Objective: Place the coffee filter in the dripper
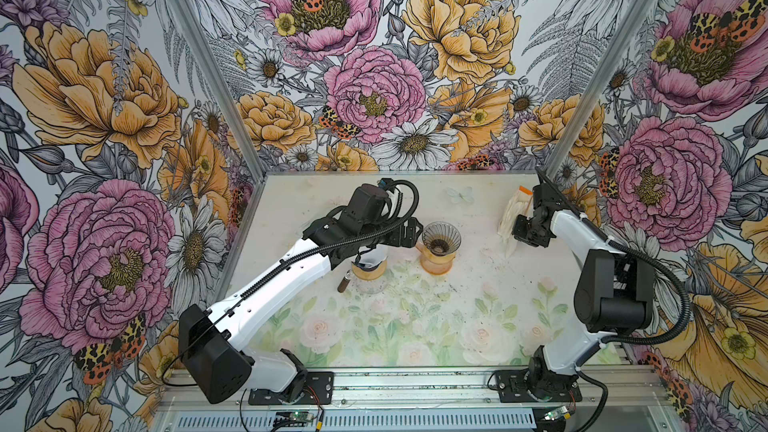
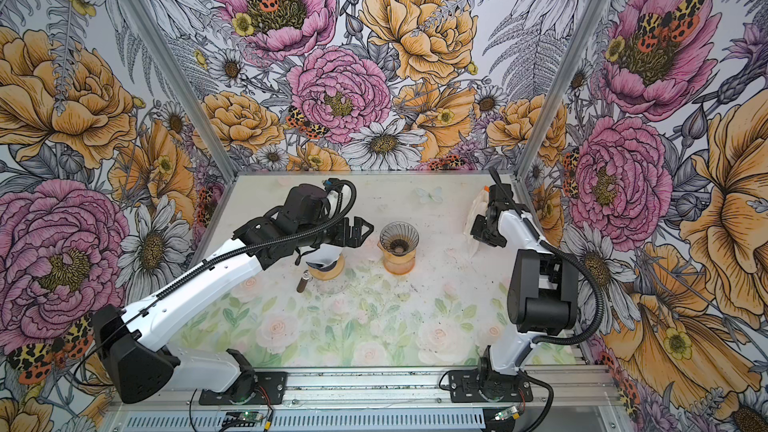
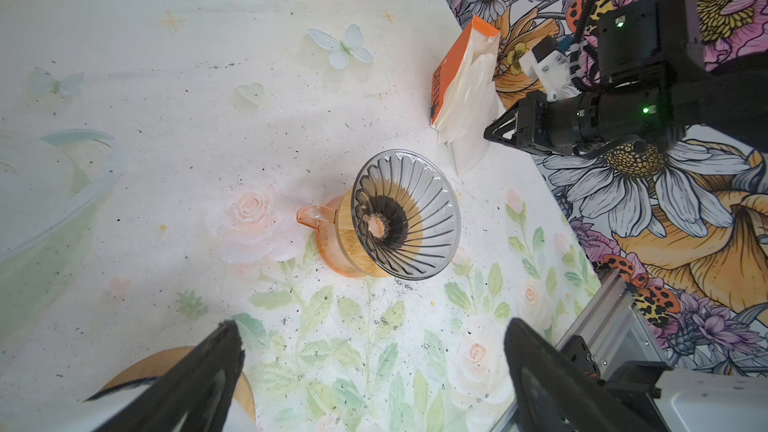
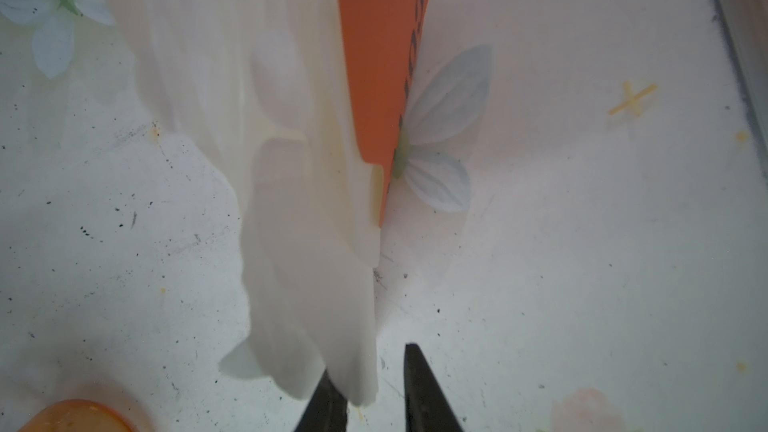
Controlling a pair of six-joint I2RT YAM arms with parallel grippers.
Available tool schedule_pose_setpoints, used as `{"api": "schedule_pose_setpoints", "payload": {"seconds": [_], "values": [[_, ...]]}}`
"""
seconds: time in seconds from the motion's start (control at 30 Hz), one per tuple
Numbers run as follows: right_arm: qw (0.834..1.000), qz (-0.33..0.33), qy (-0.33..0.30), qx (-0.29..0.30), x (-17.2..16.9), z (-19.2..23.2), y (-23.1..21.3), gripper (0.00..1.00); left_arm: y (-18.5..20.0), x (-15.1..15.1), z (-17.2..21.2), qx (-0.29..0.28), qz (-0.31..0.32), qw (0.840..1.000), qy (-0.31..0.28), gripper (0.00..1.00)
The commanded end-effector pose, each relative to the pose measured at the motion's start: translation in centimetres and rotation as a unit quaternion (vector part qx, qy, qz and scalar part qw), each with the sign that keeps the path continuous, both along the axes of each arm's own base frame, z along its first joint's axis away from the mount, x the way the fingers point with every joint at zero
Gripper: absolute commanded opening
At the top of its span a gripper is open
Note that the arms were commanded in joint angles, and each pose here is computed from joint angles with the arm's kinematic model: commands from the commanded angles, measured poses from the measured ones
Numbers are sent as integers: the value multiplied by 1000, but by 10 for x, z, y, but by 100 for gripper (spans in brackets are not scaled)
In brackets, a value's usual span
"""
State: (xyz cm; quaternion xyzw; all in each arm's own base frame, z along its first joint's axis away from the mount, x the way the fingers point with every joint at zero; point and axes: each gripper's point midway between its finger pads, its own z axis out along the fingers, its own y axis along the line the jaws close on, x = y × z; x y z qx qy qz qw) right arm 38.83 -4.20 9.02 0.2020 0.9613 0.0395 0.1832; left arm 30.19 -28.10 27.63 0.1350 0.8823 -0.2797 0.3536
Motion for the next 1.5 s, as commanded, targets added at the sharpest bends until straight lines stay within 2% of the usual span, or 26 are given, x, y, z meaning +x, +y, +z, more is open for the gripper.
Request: {"api": "schedule_pose_setpoints", "payload": {"seconds": [0.0, 0.27, 0.7, 0.93, 1.33, 1.47], "values": [[1000, 8, -19, -13, 16, 10, -1, 23, -8, 1, 14, -17, -14, 1000, -13, 99], [999, 12, -29, -44, 21, 17, -6, 0, -11, 5, 17, -19, -11, 1000, -14, 99], [996, 18, -92, 2, 0, 68, 15, 0, -10, 0, 20, -17, -14, 1000, -22, 99], [995, 17, -101, 2, -12, 83, 16, 0, -10, 0, 19, -16, -15, 1000, -21, 99], [988, 27, -153, -15, -36, 135, 18, 0, -11, -1, 26, -21, -19, 999, -28, 99], [984, 44, -173, 3, -40, 154, 27, 0, -13, 0, 30, -24, -22, 999, -31, 99]]}}
